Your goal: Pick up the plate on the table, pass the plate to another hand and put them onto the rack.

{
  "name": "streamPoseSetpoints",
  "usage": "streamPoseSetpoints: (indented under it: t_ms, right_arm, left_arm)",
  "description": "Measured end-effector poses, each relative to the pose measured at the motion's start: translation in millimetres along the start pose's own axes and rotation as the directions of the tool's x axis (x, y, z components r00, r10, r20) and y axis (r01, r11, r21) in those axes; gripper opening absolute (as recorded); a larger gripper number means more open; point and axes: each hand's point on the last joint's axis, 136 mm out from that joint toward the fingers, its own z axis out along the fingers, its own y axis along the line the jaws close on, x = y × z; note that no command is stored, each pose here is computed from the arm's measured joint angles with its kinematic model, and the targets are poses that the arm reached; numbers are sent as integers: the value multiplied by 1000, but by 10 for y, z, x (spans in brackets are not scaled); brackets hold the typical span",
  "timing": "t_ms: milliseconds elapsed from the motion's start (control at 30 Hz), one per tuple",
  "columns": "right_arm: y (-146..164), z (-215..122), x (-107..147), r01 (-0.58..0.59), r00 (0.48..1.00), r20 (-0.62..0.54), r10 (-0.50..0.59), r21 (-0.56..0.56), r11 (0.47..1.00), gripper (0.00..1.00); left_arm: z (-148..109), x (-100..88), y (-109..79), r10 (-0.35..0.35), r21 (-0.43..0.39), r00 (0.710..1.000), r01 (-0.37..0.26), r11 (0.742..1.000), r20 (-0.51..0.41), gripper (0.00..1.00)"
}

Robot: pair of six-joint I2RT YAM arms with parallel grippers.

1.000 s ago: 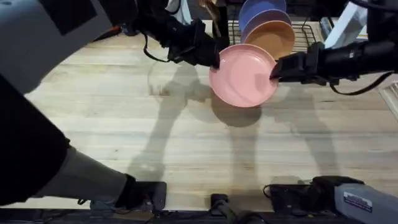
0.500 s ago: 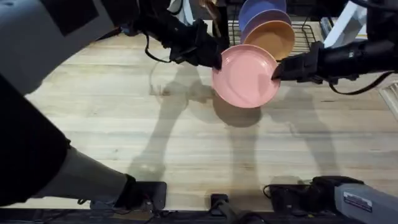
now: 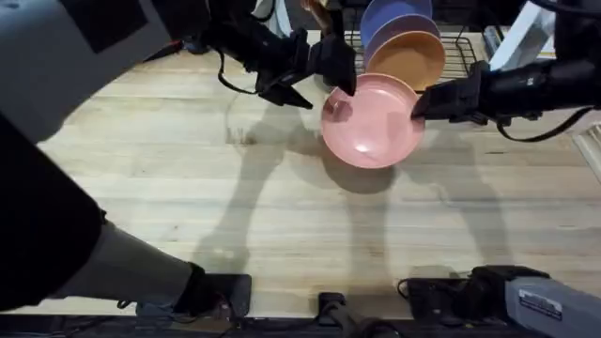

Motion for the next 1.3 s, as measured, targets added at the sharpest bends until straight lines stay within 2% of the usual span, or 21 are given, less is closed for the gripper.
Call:
streamPoseSetpoints:
  t_ms: [367,500,600,767,867,1000,1300]
  right_arm:
    - [10,-1,-70,21,999,27,-21,-3,1000,34]
    - [16,-2,-112,58,997,44,-57,-3,998,34]
    - [27,-7,-187,89,993,73,-88,-3,996,34]
    - [70,-45,-401,151,976,161,-149,2,989,32]
    - [148,-142,-574,204,949,246,-199,7,979,32]
    - [273,-308,-802,286,891,361,-276,27,958,32]
    - [547,-685,-1170,449,716,548,-433,112,886,32]
  left_arm:
    - [-2,-1,2,3,0,1000,-3,1000,1,996]
    - [-61,-15,-38,35,1,999,-35,999,19,997]
    - [-236,-60,-131,77,3,994,-77,997,75,995]
    - [-697,-123,-250,121,-16,971,-120,993,204,996]
    - [-949,-154,-260,131,-36,953,-126,991,273,996]
    - [-1155,-177,-205,119,-55,938,-107,993,325,995]
    - [-1376,-183,55,36,-76,930,-9,997,365,995]
